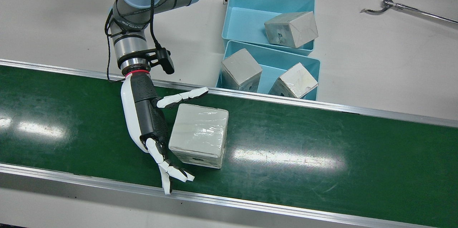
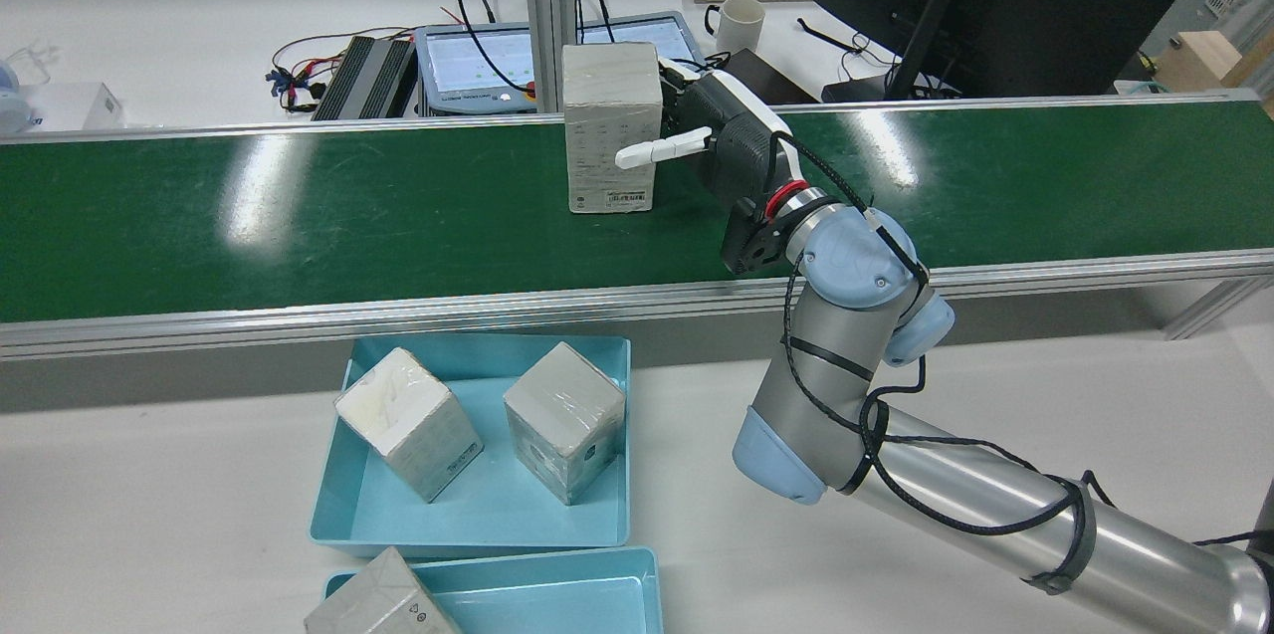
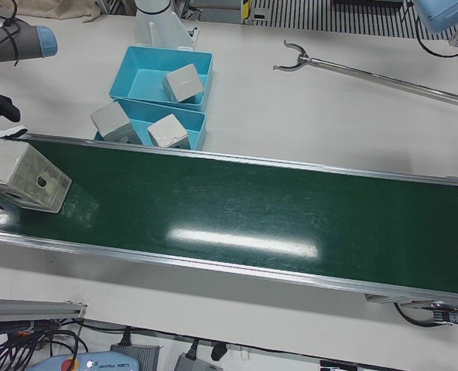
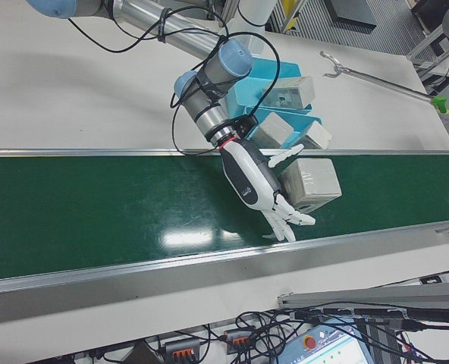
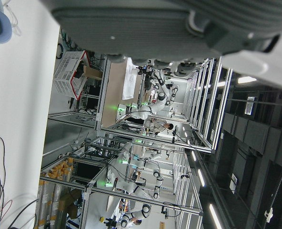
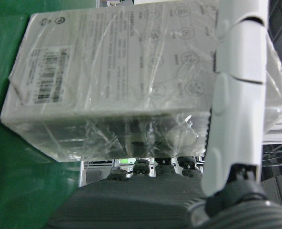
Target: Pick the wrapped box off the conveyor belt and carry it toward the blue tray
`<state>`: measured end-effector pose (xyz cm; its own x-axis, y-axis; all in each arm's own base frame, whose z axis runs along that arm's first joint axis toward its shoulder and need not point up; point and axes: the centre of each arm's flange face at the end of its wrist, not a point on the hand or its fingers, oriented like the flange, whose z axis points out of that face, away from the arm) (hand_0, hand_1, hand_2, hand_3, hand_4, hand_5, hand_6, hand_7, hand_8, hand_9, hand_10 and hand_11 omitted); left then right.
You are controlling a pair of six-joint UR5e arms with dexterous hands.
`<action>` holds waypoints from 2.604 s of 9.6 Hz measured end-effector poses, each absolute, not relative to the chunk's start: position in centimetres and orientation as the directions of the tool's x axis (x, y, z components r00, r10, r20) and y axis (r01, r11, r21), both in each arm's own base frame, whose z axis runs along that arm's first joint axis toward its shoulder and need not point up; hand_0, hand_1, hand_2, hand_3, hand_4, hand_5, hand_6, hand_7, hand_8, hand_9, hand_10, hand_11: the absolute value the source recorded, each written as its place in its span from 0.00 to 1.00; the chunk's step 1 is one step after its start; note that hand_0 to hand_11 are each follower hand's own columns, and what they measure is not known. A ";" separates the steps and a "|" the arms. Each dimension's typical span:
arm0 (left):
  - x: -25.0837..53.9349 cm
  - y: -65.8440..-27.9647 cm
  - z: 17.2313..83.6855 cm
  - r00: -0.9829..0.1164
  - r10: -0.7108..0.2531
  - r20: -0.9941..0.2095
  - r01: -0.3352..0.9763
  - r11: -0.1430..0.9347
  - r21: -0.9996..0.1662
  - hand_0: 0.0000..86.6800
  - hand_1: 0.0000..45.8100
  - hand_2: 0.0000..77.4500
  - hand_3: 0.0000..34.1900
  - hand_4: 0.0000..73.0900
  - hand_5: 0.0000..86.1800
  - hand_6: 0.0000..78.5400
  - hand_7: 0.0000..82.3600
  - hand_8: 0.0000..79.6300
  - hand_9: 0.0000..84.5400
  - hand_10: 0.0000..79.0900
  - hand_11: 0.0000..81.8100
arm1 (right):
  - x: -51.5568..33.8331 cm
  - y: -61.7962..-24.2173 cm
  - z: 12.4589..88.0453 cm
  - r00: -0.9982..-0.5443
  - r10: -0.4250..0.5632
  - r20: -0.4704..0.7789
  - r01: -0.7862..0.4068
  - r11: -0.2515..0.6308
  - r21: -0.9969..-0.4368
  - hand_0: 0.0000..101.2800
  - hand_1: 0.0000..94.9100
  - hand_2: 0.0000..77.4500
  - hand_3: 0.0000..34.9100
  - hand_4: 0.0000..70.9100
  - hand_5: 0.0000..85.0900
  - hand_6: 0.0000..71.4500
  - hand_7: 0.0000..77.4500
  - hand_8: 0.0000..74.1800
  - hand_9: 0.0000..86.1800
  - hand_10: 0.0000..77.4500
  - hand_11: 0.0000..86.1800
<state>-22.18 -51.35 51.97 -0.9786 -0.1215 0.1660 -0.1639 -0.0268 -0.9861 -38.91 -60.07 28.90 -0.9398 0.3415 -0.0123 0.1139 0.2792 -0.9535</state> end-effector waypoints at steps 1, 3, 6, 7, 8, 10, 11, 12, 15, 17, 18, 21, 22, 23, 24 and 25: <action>-22.2 -51.4 52.0 -0.979 -0.122 0.166 -0.164 -0.027 -0.986 0.00 0.00 0.01 0.00 0.00 0.01 0.01 0.01 0.01 0.01 0.01 0.01 | -38.9 -60.1 28.9 -0.940 0.341 -0.010 0.112 0.279 -0.954 0.47 0.13 0.06 0.00 0.14 0.19 0.08 0.26 0.03 0.03 0.00 0.01; -22.2 -51.4 52.0 -0.979 -0.122 0.166 -0.164 -0.027 -0.986 0.00 0.00 0.01 0.00 0.00 0.01 0.01 0.01 0.01 0.01 0.01 0.01 | -38.9 -60.1 28.9 -0.940 0.340 -0.007 0.108 0.279 -0.954 0.58 0.32 0.20 0.01 0.28 0.38 0.24 0.44 0.10 0.11 0.11 0.01; -22.2 -51.4 52.0 -0.979 -0.122 0.166 -0.164 -0.027 -0.986 0.00 0.00 0.01 0.00 0.00 0.01 0.01 0.01 0.01 0.01 0.00 0.01 | -38.9 -60.1 29.2 -0.940 0.341 -0.003 0.102 0.273 -0.956 0.63 0.26 0.30 0.00 0.35 0.44 0.32 0.48 0.39 0.40 0.27 0.07; -22.2 -51.4 52.0 -0.979 -0.122 0.166 -0.164 -0.027 -0.986 0.00 0.00 0.01 0.00 0.00 0.01 0.01 0.01 0.01 0.01 0.00 0.01 | -38.9 -60.1 29.2 -0.939 0.343 -0.004 0.103 0.271 -0.957 0.63 0.22 0.33 0.00 0.40 0.46 0.35 0.49 0.44 0.41 0.34 0.20; -22.2 -51.4 52.0 -0.979 -0.122 0.166 -0.164 -0.027 -0.986 0.00 0.00 0.01 0.00 0.00 0.01 0.01 0.01 0.01 0.01 0.01 0.01 | -38.6 -60.2 29.0 -0.940 0.342 -0.007 0.107 0.273 -0.956 0.61 0.19 0.34 0.00 0.42 0.47 0.37 0.51 0.48 0.42 0.44 0.28; -22.2 -51.4 52.0 -0.979 -0.122 0.166 -0.164 -0.027 -0.986 0.00 0.00 0.01 0.00 0.00 0.01 0.01 0.01 0.01 0.01 0.00 0.01 | -36.7 -59.7 27.0 -0.943 0.332 -0.020 0.124 0.293 -0.948 0.53 0.19 0.34 0.01 0.38 0.60 0.46 0.58 0.58 0.49 0.58 0.38; -22.2 -51.4 52.0 -0.979 -0.122 0.166 -0.164 -0.027 -0.986 0.00 0.00 0.01 0.00 0.00 0.01 0.01 0.01 0.01 0.01 0.00 0.01 | -35.5 -59.0 25.4 -0.944 0.329 -0.030 0.137 0.307 -0.942 0.51 0.19 0.34 0.01 0.37 0.64 0.49 0.61 0.63 0.53 0.64 0.42; -22.2 -51.4 52.0 -0.979 -0.122 0.166 -0.164 -0.027 -0.986 0.00 0.00 0.01 0.00 0.00 0.01 0.01 0.01 0.01 0.01 0.00 0.01 | -34.7 -58.0 23.7 -0.943 0.331 -0.041 0.155 0.323 -0.934 0.51 0.19 0.34 0.01 0.37 0.64 0.49 0.61 0.63 0.53 0.64 0.42; -22.2 -51.4 52.0 -0.979 -0.122 0.166 -0.164 -0.027 -0.986 0.00 0.00 0.01 0.00 0.00 0.01 0.01 0.01 0.01 0.01 0.01 0.01 | -37.8 -53.2 20.5 -0.916 0.396 -0.065 0.215 0.349 -0.912 0.47 0.19 0.34 0.00 0.36 0.67 0.54 0.69 0.73 0.65 0.77 0.53; -22.2 -51.4 52.0 -0.979 -0.122 0.166 -0.164 -0.027 -0.986 0.00 0.00 0.01 0.00 0.00 0.01 0.01 0.01 0.01 0.01 0.01 0.01 | -42.6 -48.7 19.5 -0.899 0.434 -0.052 0.222 0.350 -0.910 0.46 0.01 0.44 0.00 0.35 0.68 0.55 0.71 0.76 0.76 0.80 0.59; -22.2 -51.4 52.0 -0.979 -0.122 0.166 -0.164 -0.027 -0.986 0.00 0.00 0.01 0.00 0.00 0.01 0.01 0.01 0.01 0.01 0.01 0.01 | -44.6 -46.7 19.4 -0.893 0.449 -0.036 0.214 0.351 -0.911 0.46 0.01 0.44 0.00 0.35 0.68 0.56 0.79 0.76 0.76 0.85 0.72; -22.2 -51.4 52.0 -0.979 -0.122 0.166 -0.164 -0.027 -0.986 0.00 0.00 0.01 0.00 0.00 0.01 0.01 0.01 0.01 0.01 0.01 0.01 | -47.6 -43.4 20.3 -0.877 0.481 0.008 0.185 0.354 -0.917 0.46 0.01 0.44 0.00 0.32 0.78 0.56 0.90 0.96 0.94 0.91 0.91; -22.2 -51.4 52.0 -0.979 -0.122 0.166 -0.164 -0.027 -0.986 0.00 0.00 0.01 0.00 0.00 0.01 0.01 0.01 0.01 0.01 0.01 0.01 | -48.0 -42.9 20.9 -0.871 0.490 0.016 0.180 0.351 -0.919 0.45 0.01 0.44 0.00 0.32 0.80 0.56 0.91 0.94 0.94 0.90 0.92; -22.2 -51.4 52.0 -0.979 -0.122 0.166 -0.164 -0.027 -0.986 0.00 0.00 0.01 0.00 0.00 0.01 0.01 0.01 0.01 0.01 0.00 0.01 | -48.3 -42.2 21.4 -0.864 0.503 0.021 0.179 0.346 -0.921 0.46 0.01 0.44 0.00 0.32 0.80 0.56 0.91 0.92 0.95 0.83 0.93; -22.2 -51.4 52.0 -0.979 -0.122 0.166 -0.164 -0.027 -0.986 0.00 0.00 0.01 0.00 0.00 0.01 0.01 0.01 0.01 0.01 0.00 0.01 | -48.6 -41.4 21.9 -0.855 0.518 0.023 0.183 0.342 -0.922 0.48 0.01 0.35 0.00 0.32 0.80 0.56 0.91 0.71 0.95 0.61 0.96; -22.2 -51.4 52.0 -0.979 -0.122 0.166 -0.164 -0.027 -0.986 0.00 0.00 0.01 0.00 0.00 0.01 0.01 0.01 0.01 0.01 0.00 0.01 | -48.7 -40.4 22.3 -0.845 0.534 0.023 0.190 0.340 -0.921 0.48 0.01 0.35 0.00 0.32 0.80 0.56 0.91 0.71 0.95 0.61 0.96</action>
<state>-22.18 -51.35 51.97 -0.9786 -0.1216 0.1660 -0.1639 -0.0268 -0.9861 -48.71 -40.36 22.31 -0.8454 0.5337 0.0228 0.1899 0.3401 -0.9210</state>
